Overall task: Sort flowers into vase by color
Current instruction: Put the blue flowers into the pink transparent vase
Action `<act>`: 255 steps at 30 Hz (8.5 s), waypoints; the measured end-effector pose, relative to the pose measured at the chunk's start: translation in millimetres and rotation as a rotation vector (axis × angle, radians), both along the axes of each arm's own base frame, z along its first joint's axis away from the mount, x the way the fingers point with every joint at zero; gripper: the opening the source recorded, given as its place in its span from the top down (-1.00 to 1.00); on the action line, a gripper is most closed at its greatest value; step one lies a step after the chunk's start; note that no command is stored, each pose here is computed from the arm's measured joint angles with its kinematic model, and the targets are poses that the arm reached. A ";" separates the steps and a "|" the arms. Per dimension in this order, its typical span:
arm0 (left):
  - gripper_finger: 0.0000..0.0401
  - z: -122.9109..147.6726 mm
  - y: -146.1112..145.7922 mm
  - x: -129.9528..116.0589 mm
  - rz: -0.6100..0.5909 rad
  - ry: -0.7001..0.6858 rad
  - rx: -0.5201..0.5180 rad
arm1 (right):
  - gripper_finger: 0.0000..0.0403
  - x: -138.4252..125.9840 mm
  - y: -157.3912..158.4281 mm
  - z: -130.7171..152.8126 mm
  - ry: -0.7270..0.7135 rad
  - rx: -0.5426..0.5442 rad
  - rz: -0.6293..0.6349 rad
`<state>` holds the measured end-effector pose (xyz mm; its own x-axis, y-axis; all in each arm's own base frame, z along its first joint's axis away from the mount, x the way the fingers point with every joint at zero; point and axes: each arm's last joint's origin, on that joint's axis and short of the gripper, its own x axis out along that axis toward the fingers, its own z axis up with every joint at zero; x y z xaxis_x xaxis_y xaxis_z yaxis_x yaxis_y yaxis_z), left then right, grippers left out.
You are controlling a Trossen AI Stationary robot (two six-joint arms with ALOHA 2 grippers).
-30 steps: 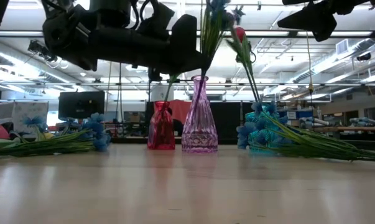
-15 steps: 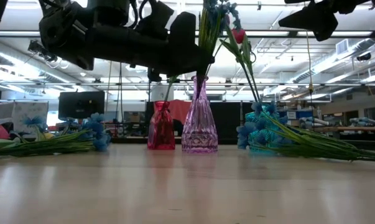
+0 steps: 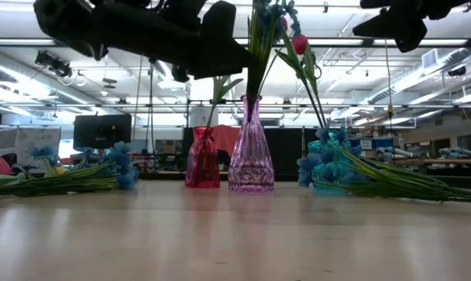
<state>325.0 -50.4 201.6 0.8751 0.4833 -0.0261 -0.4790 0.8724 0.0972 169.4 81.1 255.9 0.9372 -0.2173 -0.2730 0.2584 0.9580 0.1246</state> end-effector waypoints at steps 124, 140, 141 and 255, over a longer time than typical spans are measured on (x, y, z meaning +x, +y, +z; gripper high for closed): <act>0.45 -2.8 -121.1 11.2 -0.301 -0.346 -0.182 | -0.04 116.5 81.4 -29.2 -0.055 0.087 0.312; 0.47 34.2 -136.7 -27.7 -0.057 -0.251 0.002 | -0.35 68.1 64.4 30.7 -0.119 0.035 0.210; 0.47 38.0 -137.0 -30.8 -0.030 -0.243 0.008 | -0.35 64.6 64.6 32.4 -0.117 0.041 0.205; 0.48 59.3 73.1 30.5 -1.062 -0.582 0.546 | -0.35 69.6 50.7 12.9 -0.033 0.046 -0.078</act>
<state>355.5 22.8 260.9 0.6488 -0.6091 0.4562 0.3157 0.7608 0.5670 238.9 131.9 268.8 0.9266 -0.2777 -0.2534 0.3267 0.9283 0.1773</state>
